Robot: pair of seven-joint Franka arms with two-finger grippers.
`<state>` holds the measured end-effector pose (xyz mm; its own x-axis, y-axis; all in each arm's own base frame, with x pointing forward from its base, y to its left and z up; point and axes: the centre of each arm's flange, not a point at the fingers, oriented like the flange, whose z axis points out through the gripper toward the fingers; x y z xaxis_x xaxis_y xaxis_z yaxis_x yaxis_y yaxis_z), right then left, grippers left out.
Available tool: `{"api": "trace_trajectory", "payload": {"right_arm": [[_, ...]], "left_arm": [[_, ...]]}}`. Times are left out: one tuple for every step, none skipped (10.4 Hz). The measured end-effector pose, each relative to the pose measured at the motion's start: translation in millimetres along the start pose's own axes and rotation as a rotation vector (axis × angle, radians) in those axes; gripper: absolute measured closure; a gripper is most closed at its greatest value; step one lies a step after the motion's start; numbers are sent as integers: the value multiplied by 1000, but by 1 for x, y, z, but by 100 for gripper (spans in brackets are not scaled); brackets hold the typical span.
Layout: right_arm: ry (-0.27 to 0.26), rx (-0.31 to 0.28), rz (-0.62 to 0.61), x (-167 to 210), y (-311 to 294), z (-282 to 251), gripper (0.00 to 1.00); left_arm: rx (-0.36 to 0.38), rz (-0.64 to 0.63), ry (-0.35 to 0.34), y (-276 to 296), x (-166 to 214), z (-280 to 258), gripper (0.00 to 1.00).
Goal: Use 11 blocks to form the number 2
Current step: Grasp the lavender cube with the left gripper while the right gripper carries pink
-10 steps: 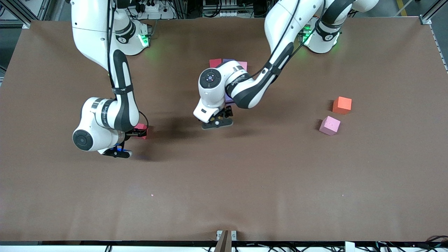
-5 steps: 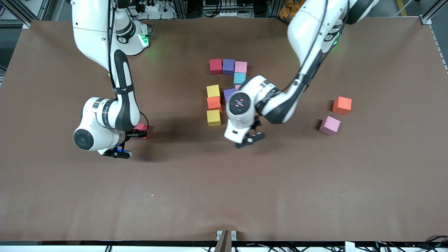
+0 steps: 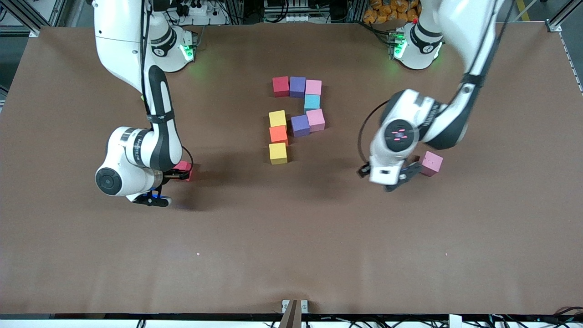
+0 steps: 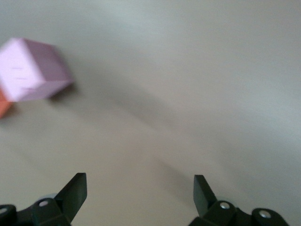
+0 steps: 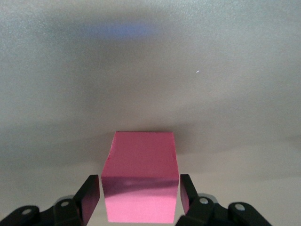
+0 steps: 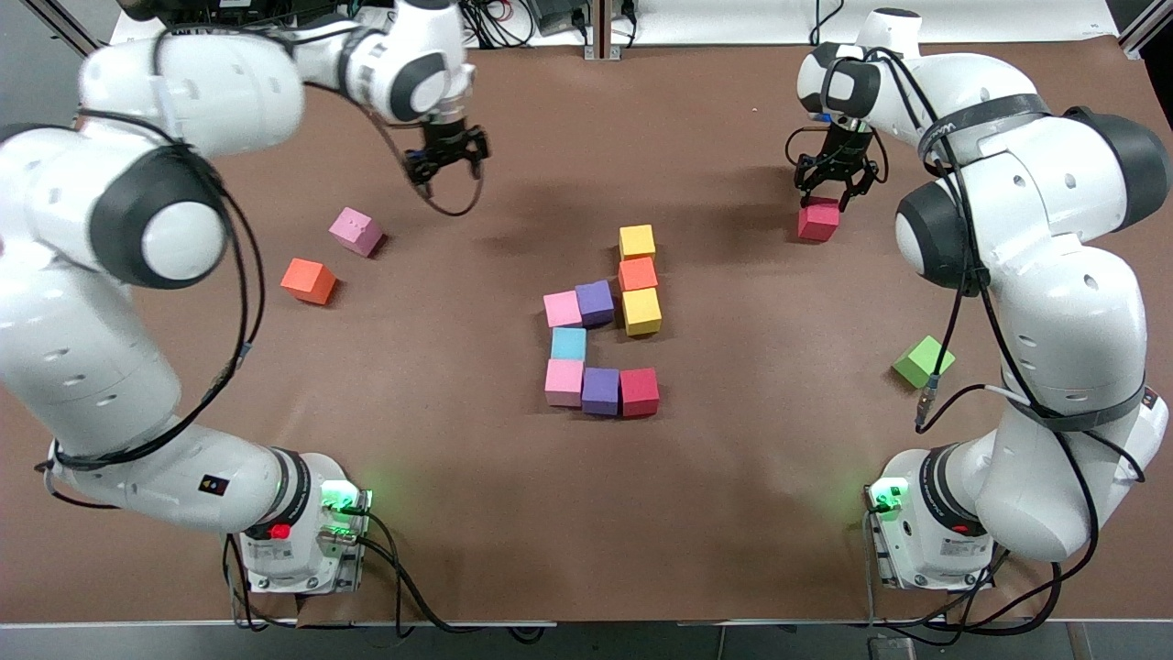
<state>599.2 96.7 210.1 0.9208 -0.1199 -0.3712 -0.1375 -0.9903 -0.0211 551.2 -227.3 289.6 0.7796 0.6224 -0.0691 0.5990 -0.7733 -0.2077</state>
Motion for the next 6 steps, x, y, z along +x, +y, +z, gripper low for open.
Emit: {"api": "trace_trajectory", "payload": {"right_arm": [[1, 0, 0, 0, 0, 0, 36], [3, 1, 1, 0, 1, -2, 42], [3, 1, 1, 0, 1, -2, 43], [3, 1, 1, 0, 1, -2, 46], [3, 1, 1, 0, 1, -3, 48], [3, 1, 1, 0, 1, -3, 48]], "left_arm": [[11, -60, -19, -34, 21, 8, 0], [11, -124, -32, -67, 44, 11, 0], [0, -181, -51, -96, 65, 10, 0], [-17, -228, -76, -122, 82, 9, 0], [-34, -275, -98, -143, 95, 10, 0], [-56, -315, -112, -156, 103, 13, 0]]}}
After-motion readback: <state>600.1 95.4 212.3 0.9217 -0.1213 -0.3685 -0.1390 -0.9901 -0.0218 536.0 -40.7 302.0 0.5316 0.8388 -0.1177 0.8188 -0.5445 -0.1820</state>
